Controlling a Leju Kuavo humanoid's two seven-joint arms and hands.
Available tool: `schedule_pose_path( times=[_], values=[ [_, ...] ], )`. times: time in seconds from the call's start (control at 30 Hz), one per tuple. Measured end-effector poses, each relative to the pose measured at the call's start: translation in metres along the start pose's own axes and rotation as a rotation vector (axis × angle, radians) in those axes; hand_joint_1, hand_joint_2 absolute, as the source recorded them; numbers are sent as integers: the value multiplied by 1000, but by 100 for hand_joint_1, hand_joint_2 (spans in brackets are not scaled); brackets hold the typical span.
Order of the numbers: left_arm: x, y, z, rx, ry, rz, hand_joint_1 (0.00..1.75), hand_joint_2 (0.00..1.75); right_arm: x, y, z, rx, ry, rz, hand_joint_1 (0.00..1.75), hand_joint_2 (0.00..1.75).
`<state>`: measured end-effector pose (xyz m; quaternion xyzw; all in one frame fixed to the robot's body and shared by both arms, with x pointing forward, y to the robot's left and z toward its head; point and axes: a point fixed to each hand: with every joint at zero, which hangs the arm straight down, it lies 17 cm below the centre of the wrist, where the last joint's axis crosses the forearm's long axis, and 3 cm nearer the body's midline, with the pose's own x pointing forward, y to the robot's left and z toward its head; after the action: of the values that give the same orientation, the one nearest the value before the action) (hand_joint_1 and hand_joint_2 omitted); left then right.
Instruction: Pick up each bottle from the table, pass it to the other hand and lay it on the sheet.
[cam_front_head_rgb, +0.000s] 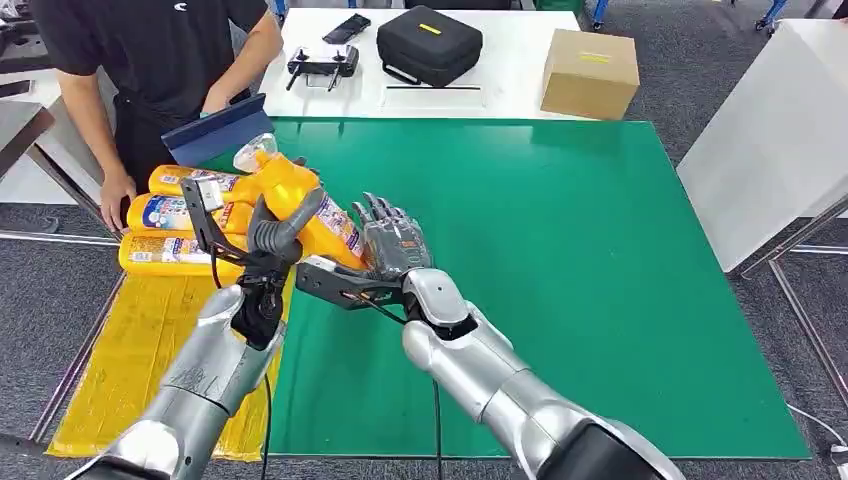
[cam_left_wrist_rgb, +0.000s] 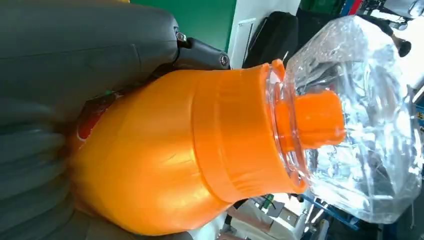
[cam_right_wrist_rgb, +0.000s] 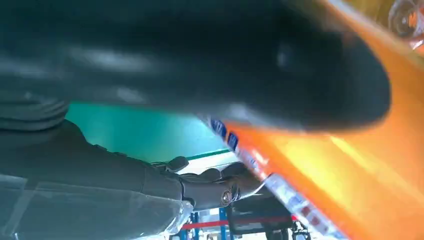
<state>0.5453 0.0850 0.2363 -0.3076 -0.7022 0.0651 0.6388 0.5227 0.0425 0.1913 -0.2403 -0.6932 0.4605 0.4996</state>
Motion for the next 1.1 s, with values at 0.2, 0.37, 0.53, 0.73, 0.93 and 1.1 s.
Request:
schedule_pose_path(
  times=[0.2, 0.37, 0.53, 0.73, 0.93, 1.1],
  values=[
    [3, 3, 0, 4, -6, 0, 175, 175, -4, 0, -1, 0, 6, -2, 0, 0],
    [5, 5, 0, 11, -14, -3, 175, 175, -6, -6, -2, -26, 11, -14, 0, 0],
    [18, 31, 6, 58, -50, -21, 175, 175, -25, -47, -3, -139, 18, -105, 0, 0],
    [33, 78, 23, 140, -101, -74, 175, 175, -49, -128, 24, -323, -42, -271, 0, 0],
    [72, 122, 38, 233, -194, -271, 175, 175, -87, -201, 67, -510, -31, -278, 0, 0],
    [110, 135, 44, 281, -268, -525, 175, 175, -116, -214, 89, -556, 1, -257, 0, 0]
  ],
)
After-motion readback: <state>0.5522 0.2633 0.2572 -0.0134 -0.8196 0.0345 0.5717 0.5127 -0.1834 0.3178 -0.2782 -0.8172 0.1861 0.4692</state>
